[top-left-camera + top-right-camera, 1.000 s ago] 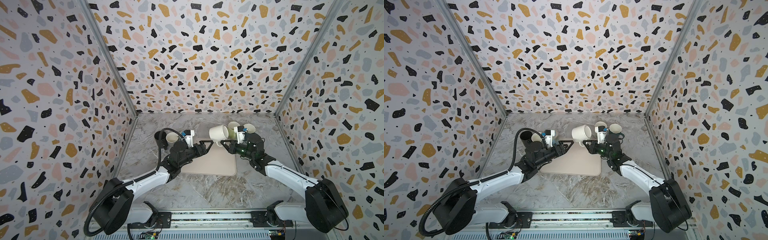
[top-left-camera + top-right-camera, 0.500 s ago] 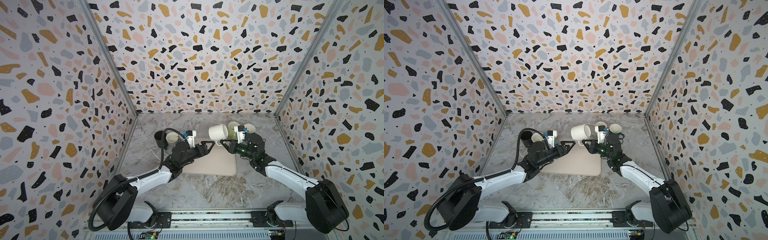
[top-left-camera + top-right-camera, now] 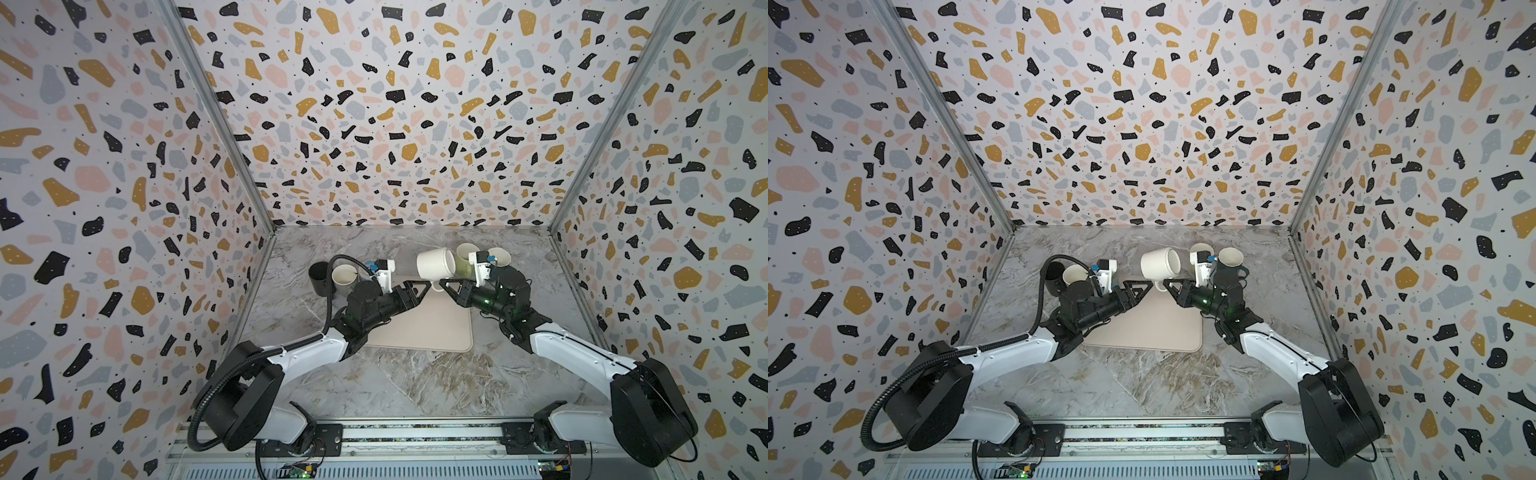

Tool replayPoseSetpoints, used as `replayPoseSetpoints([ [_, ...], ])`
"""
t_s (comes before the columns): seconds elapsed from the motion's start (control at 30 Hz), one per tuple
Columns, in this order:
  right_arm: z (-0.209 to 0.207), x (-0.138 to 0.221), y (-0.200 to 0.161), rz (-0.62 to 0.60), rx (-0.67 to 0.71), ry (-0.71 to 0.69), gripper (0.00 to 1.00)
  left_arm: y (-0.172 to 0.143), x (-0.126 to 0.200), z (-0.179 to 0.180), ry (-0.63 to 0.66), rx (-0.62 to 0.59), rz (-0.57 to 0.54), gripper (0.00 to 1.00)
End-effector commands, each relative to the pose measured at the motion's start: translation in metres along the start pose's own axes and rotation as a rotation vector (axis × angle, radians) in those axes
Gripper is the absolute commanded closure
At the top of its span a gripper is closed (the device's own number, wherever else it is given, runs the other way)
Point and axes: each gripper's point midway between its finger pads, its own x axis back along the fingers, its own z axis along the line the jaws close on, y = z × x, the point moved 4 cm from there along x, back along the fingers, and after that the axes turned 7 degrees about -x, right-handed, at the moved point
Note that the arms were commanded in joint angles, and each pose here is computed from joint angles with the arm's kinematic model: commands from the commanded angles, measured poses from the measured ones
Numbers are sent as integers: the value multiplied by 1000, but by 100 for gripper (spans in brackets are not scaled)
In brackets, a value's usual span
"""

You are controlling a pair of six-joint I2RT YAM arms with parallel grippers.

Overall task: Turn the mug right side up
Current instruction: Place the mug at the top-left of the table.

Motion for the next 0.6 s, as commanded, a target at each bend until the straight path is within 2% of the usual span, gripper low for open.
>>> replayPoseSetpoints([
  [0.0,36,10,24,-96,78,135,100,17,-5,-27,-105,-26,-47,28],
  [0.2,38,10,24,-97,65,156,100,18,-9,-31,-135,-14,-49,38],
  [0.57,40,7,24,-99,48,197,100,18,-11,-37,-167,4,-48,43],
])
